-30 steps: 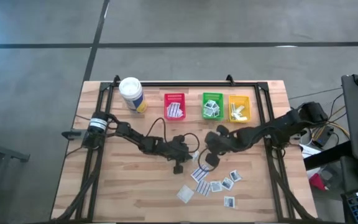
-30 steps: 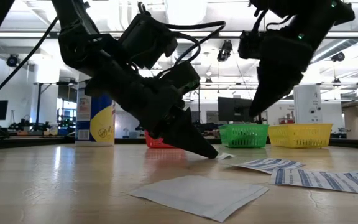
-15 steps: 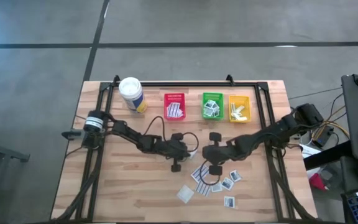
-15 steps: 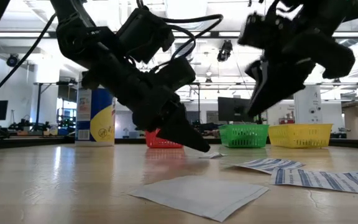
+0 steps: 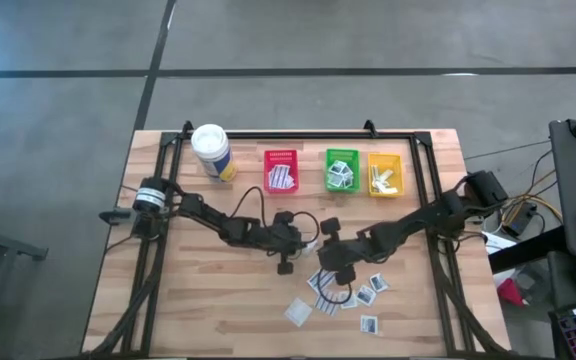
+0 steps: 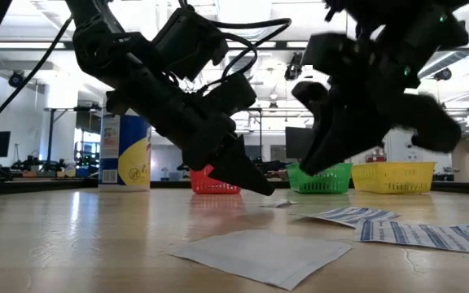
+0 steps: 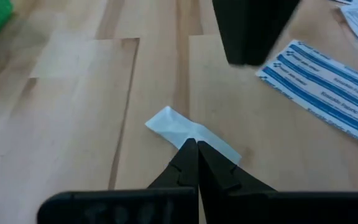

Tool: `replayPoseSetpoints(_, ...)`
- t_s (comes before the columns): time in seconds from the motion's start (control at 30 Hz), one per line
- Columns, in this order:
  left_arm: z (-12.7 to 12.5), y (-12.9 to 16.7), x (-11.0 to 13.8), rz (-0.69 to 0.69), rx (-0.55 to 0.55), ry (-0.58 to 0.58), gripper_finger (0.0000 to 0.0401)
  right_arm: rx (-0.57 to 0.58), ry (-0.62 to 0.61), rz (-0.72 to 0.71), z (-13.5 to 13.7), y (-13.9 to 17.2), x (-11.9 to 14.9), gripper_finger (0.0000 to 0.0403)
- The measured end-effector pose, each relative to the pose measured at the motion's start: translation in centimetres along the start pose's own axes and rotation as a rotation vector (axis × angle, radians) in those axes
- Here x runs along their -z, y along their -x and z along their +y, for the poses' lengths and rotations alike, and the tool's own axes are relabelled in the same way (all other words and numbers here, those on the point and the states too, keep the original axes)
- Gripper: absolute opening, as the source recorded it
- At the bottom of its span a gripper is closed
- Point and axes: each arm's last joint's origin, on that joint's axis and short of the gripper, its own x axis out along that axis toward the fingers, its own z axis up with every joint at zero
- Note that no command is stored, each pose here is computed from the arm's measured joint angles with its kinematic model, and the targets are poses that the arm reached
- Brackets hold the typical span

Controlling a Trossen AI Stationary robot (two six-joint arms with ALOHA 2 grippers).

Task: Pick & Place First Aid Supplies
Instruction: Put the green bandage in the yellow bin

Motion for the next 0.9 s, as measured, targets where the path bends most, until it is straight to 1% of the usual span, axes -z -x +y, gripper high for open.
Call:
replayPoseSetpoints(0.07,0.2,0.0,0.0,0.001,-0.006,0.002,0.0000,0.007,0.040,0.013,0.1,-0.7,0.1,0.0045)
replayPoseSetpoints(0.23,0.7,-0.1,0.1,0.009,-0.019,0.009,0.0000,0.082,0.120,0.053,0.0,-1.9,0.0,0.0071)
replayPoseSetpoints(0.37,1.0,-0.2,0.1,0.013,-0.026,0.012,0.0000,0.095,0.181,0.070,0.1,-2.6,-0.2,0.0085)
replayPoseSetpoints(0.5,1.2,-0.2,0.2,0.028,-0.021,0.013,0.0000,0.091,0.234,0.089,0.3,-3.2,-0.2,0.0090)
replayPoseSetpoints(0.63,1.2,-0.2,0.3,0.030,-0.018,0.013,0.0000,0.089,0.263,0.097,0.4,-3.5,-0.2,0.0091)
replayPoseSetpoints(0.9,1.1,-0.2,0.4,0.037,0.014,0.012,0.0000,0.093,0.260,0.116,-0.1,-4.0,0.1,0.0091)
